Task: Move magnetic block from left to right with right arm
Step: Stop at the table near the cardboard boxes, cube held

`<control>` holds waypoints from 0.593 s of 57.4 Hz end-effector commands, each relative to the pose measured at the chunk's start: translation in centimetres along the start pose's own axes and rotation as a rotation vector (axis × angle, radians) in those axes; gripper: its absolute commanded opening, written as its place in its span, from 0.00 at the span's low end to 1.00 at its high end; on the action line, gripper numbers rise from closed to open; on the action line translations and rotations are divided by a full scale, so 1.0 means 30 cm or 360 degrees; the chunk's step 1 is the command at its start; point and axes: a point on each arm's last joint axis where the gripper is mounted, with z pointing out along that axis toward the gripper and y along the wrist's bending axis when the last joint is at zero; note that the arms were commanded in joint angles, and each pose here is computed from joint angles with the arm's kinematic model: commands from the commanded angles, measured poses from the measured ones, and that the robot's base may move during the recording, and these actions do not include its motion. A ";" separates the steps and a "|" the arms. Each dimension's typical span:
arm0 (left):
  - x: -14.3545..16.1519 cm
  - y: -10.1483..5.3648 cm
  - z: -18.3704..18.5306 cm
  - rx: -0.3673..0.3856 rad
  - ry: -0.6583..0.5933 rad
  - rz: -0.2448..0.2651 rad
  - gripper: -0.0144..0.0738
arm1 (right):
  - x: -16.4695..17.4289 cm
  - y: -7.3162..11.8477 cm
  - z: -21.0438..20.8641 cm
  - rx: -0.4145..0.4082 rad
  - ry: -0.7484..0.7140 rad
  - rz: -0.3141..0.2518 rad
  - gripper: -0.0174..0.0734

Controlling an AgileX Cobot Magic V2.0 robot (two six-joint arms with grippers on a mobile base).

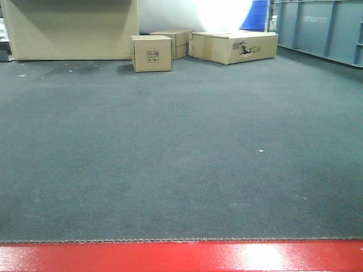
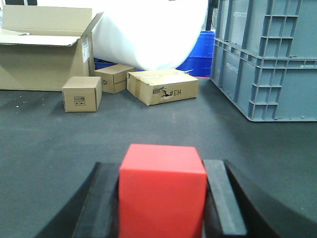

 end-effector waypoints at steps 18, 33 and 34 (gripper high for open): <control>-0.020 0.002 -0.003 -0.0009 -0.0139 -0.0017 0.02 | -0.055 0.005 0.010 -0.0015 -0.0150 -0.0007 0.43; -0.020 0.002 -0.003 -0.0009 -0.0139 -0.0017 0.02 | -0.150 0.047 0.188 -0.0205 0.0111 -0.0063 0.43; -0.020 0.002 -0.003 -0.0009 -0.0139 -0.0017 0.02 | -0.157 0.055 0.209 -0.0240 0.0139 -0.0060 0.43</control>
